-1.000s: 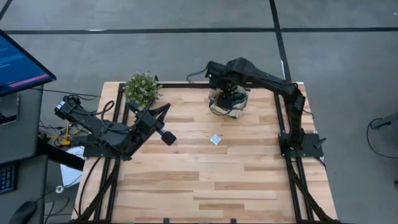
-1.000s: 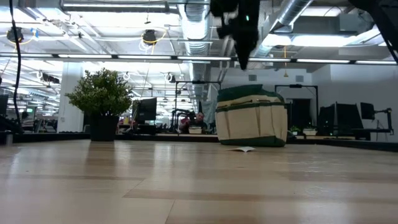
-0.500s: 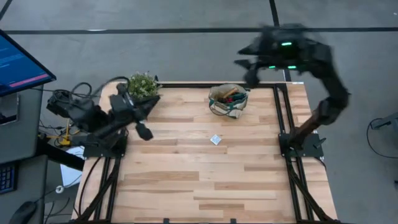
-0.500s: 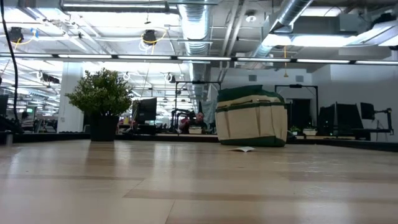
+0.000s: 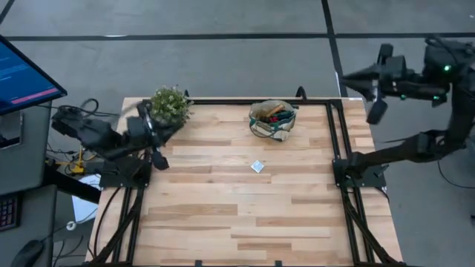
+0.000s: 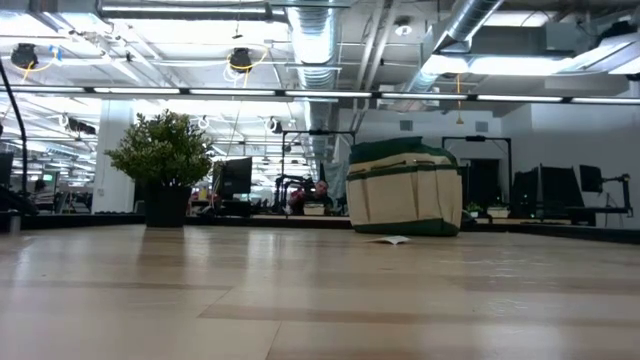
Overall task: Pick & Place Garden tools in Gardening bag
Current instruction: Return to Home Position
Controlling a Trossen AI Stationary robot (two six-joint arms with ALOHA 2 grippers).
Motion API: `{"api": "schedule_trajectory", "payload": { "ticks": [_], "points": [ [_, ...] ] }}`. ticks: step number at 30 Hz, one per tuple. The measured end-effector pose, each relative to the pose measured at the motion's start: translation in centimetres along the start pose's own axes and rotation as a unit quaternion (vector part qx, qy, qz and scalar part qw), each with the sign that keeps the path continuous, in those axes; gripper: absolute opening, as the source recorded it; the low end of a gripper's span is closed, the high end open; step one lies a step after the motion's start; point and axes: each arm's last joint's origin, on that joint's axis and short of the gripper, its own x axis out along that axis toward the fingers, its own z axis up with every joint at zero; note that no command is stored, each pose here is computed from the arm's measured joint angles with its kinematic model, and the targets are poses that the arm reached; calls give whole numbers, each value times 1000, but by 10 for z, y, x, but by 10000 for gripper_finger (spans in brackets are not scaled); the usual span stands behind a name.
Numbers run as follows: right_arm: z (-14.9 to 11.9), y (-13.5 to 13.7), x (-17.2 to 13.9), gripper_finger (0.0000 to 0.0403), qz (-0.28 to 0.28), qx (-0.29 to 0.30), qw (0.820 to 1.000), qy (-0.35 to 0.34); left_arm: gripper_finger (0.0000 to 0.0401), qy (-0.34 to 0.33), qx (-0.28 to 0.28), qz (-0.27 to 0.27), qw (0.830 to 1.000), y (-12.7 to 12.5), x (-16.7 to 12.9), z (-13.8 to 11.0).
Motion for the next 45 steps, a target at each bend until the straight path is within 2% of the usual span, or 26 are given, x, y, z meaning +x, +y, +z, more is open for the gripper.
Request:
{"api": "schedule_trajectory", "payload": {
  "ticks": [4, 7, 11, 18, 23, 28, 34, 39, 45],
  "points": [
    [-22, 7, 1, 8, 37, 2, 999, 6, 2, 22, -7, -26, 999, -5, -4, -38],
    [-42, 12, 7, 9, 45, 7, 999, -28, 2, 32, -29, -42, 998, -7, -8, -63],
    [-80, 20, 12, 3, 36, 23, 996, -80, 2, 47, -58, -50, 996, -7, -14, -91],
    [-162, 37, 49, 1, 26, 82, 982, -171, 2, 54, -84, -49, 994, -2, -22, -121],
    [-206, 44, 71, 1, 20, 136, 964, -228, 2, 47, -98, -47, 993, 7, -31, -132],
    [-230, 46, 79, 1, 16, 170, 953, -249, 2, 33, -128, -46, 990, 20, -40, -141],
    [-247, 48, 80, 0, 17, 188, 950, -247, 2, 19, -163, -43, 986, 30, -50, -158],
    [-263, 51, 84, 0, 27, 200, 949, -242, 2, 23, -183, -44, 982, 31, -55, -179],
    [-295, 58, 98, 0, 46, 224, 943, -243, 2, 45, -195, -43, 979, 22, -54, -210]
  ]
}}
